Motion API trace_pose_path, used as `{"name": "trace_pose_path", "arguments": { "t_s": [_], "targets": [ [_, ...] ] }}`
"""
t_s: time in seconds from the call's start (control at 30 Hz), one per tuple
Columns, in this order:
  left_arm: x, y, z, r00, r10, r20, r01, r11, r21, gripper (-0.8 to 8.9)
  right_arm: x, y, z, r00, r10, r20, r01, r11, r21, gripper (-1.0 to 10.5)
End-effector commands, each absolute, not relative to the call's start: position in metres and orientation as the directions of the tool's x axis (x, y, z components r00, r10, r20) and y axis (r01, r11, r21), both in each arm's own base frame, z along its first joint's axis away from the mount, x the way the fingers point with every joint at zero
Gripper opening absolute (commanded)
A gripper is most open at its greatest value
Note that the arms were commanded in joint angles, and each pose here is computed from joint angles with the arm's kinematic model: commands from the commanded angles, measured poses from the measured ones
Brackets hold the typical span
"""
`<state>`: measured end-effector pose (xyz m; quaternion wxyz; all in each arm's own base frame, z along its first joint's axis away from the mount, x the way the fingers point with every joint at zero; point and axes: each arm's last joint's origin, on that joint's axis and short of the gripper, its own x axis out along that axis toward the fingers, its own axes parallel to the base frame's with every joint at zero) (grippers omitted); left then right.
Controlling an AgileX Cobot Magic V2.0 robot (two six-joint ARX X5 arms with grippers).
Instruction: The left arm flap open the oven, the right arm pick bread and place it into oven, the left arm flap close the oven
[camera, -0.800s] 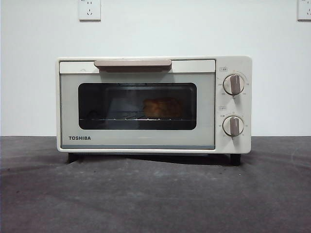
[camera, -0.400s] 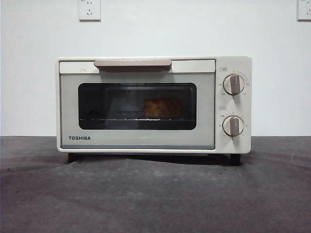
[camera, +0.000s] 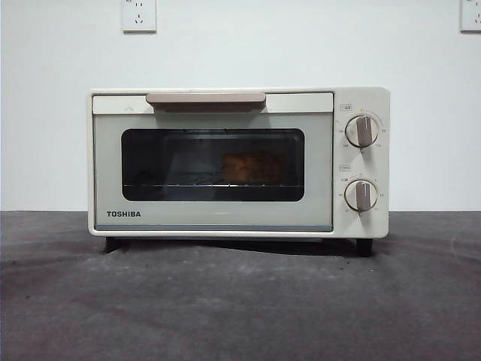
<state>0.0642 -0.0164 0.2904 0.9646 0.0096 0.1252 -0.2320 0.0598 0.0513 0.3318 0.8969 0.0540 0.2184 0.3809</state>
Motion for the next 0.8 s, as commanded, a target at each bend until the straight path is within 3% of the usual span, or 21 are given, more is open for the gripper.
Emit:
{"name": "trace_pose_path", "arguments": {
  "t_s": [0.03, 0.23, 0.47, 0.8],
  "targets": [
    [0.077, -0.013, 0.264, 0.926, -0.341, -0.162, 0.335, 0.940, -0.062, 0.16, 0.059, 0.051, 0.338, 0.616, 0.716, -0.328, -0.675, 0.695, 0.250, 0.2],
    [0.093, -0.006, 0.208, 0.975, -0.187, -0.117, 0.184, 0.982, -0.039, 0.16, 0.059, 0.051, 0.338, 0.616, 0.716, -0.328, -0.675, 0.695, 0.250, 0.2],
    [0.097, 0.001, 0.170, 0.989, -0.061, -0.132, 0.058, 0.998, -0.028, 0.16, 0.059, 0.051, 0.338, 0.616, 0.716, -0.328, -0.675, 0.695, 0.250, 0.2],
    [0.096, 0.001, 0.150, 0.984, -0.047, -0.171, 0.043, 0.999, -0.029, 0.16, 0.059, 0.051, 0.338, 0.616, 0.716, -0.327, -0.675, 0.695, 0.250, 0.2]
  ]
}}
